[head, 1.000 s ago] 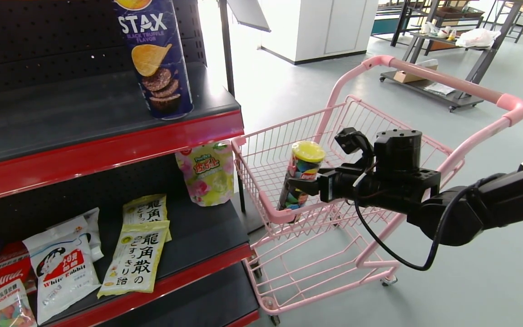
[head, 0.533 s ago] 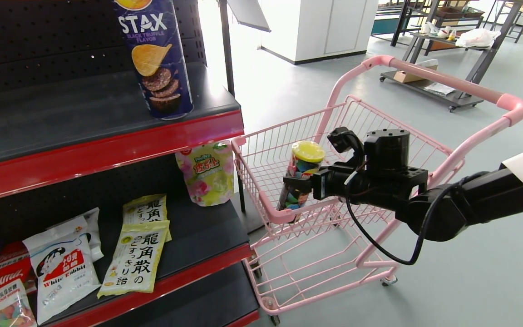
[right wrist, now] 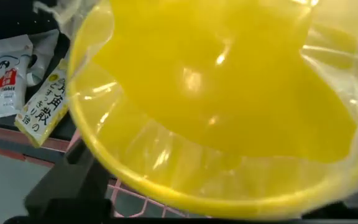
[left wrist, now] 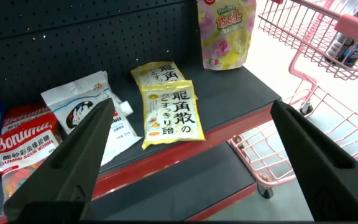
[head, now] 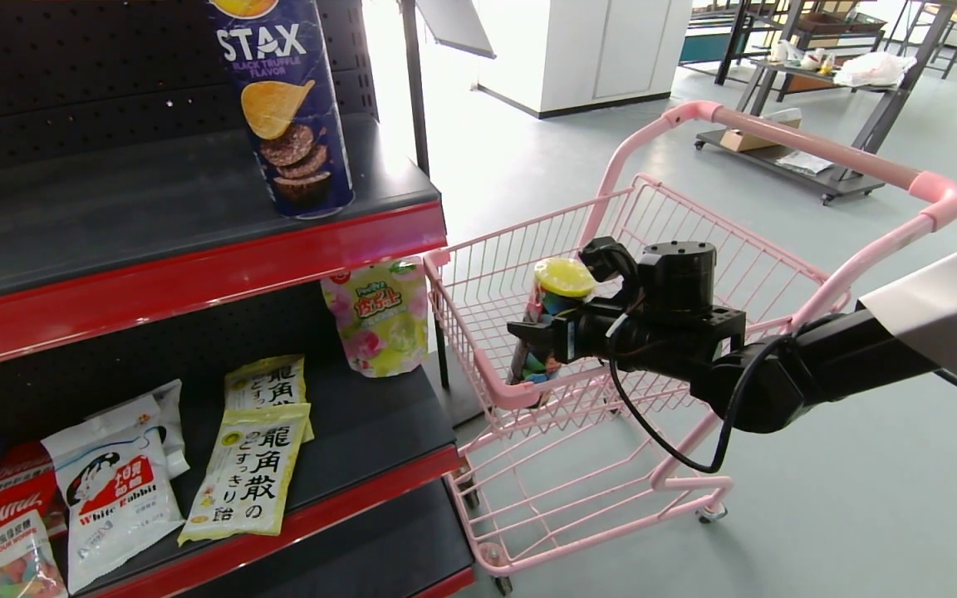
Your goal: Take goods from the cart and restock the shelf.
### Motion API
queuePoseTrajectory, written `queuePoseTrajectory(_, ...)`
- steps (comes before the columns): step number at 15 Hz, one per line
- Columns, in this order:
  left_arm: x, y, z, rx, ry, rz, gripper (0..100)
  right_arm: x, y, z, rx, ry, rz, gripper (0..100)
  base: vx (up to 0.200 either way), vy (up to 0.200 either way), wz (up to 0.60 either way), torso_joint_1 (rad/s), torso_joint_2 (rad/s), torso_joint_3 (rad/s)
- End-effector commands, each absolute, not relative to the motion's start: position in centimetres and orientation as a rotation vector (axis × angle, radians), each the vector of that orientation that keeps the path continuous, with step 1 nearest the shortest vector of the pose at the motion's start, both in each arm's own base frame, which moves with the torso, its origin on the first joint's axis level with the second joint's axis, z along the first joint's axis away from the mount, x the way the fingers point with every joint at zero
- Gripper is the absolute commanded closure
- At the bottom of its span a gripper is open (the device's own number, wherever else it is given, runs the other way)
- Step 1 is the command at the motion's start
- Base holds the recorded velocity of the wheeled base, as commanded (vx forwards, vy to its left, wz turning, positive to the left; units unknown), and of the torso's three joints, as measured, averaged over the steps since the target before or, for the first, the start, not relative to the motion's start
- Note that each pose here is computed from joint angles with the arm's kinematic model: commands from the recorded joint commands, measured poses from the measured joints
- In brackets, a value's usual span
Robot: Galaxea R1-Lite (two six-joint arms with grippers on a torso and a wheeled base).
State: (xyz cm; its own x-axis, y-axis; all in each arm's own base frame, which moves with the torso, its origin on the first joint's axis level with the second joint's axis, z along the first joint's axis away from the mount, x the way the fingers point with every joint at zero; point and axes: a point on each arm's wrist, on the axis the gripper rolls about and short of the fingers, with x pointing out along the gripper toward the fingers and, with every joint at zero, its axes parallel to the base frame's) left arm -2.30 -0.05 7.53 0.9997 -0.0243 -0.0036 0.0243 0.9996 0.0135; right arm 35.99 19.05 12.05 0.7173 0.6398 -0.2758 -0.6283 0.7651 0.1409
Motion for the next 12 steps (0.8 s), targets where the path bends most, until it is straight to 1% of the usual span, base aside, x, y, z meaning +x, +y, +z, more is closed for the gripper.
queuePoseTrajectory(1, -2.3, -0.1, 7.5, 0.014, 0.004, -0.025, 0, 36.4, 19.3, 11.5, 0.038, 0.324, 0.701, 100, 0.0, 0.0, 0.0, 0.0, 0.0, 0.0)
queuePoseTrajectory(4, -2.3, -0.1, 7.5, 0.014, 0.004, -0.025, 0, 36.7, 19.4, 11.0, 0.038, 0.327, 0.697, 100, 0.0, 0.0, 0.0, 0.0, 0.0, 0.0)
queuePoseTrajectory(7, -2.3, -0.1, 7.5, 0.014, 0.004, -0.025, 0, 36.8, 19.5, 11.5, 0.038, 0.31, 0.699, 100, 0.0, 0.0, 0.0, 0.0, 0.0, 0.0)
queuePoseTrajectory(10, -2.3, -0.1, 7.5, 0.014, 0.004, -0.025, 0, 36.1, 19.1, 14.2, 0.043, 0.245, 0.699, 100, 0.0, 0.0, 0.0, 0.0, 0.0, 0.0)
queuePoseTrajectory(12, -2.3, -0.1, 7.5, 0.014, 0.004, -0.025, 0, 35.2, 18.3, 16.9, 0.04, 0.18, 0.696, 100, 0.0, 0.0, 0.0, 0.0, 0.0, 0.0)
